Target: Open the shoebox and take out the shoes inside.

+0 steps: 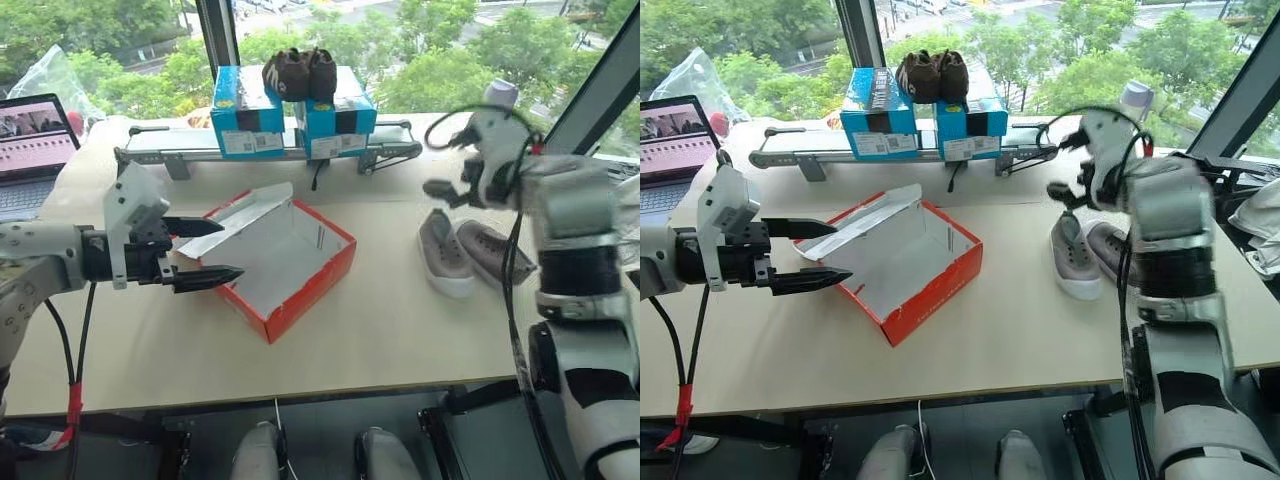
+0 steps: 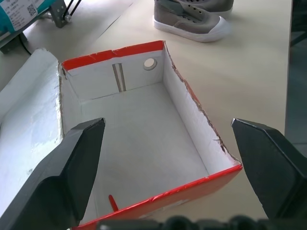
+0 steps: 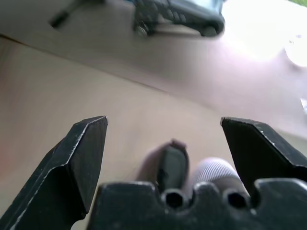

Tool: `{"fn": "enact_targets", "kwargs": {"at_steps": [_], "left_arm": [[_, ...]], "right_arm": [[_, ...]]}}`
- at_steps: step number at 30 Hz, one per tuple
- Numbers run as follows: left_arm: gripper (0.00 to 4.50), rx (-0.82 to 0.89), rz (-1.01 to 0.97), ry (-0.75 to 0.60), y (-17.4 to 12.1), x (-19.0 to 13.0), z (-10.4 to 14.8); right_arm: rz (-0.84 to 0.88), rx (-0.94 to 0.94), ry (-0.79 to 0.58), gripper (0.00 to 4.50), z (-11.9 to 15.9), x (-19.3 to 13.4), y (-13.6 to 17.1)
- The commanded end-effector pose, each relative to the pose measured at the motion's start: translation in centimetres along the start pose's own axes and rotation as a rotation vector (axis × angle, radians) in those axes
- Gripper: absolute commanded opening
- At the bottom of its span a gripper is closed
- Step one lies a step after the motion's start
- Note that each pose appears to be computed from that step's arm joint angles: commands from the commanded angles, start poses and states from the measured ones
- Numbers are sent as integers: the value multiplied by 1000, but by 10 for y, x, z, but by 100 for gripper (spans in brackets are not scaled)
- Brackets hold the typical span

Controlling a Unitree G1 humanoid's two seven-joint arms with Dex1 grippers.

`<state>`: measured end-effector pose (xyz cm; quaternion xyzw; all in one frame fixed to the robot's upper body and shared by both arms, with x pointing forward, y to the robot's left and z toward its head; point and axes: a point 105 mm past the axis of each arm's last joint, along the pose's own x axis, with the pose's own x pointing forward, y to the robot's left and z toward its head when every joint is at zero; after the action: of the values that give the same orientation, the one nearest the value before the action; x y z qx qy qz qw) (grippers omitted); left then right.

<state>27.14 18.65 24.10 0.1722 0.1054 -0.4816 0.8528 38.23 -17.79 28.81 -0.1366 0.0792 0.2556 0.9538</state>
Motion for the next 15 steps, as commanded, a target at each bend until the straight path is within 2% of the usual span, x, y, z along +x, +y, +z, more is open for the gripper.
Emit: {"fn": "enact_targets", "kwargs": {"at_steps": [1,3,5,7,9,12,15], "left_arm": [[450,-8,30,-83,4,-9,9],[450,11,76,-72,9,-12,1],[450,15,118,-115,11,-19,0],[450,-17,205,-207,18,-29,2],[450,-54,284,-261,27,-37,2],[450,-102,475,-268,43,-54,-21],[450,-151,670,-260,48,-61,-56]], "right_arm": [[227,-123,-79,447,4,-29,27],[336,-153,-97,447,-6,-40,43],[407,-102,-88,447,-24,-45,53],[408,-70,-67,447,-45,-46,52],[396,-68,-69,447,-53,-46,52],[332,9,-131,447,-64,-44,46],[134,151,-255,447,-77,-37,31]]}}
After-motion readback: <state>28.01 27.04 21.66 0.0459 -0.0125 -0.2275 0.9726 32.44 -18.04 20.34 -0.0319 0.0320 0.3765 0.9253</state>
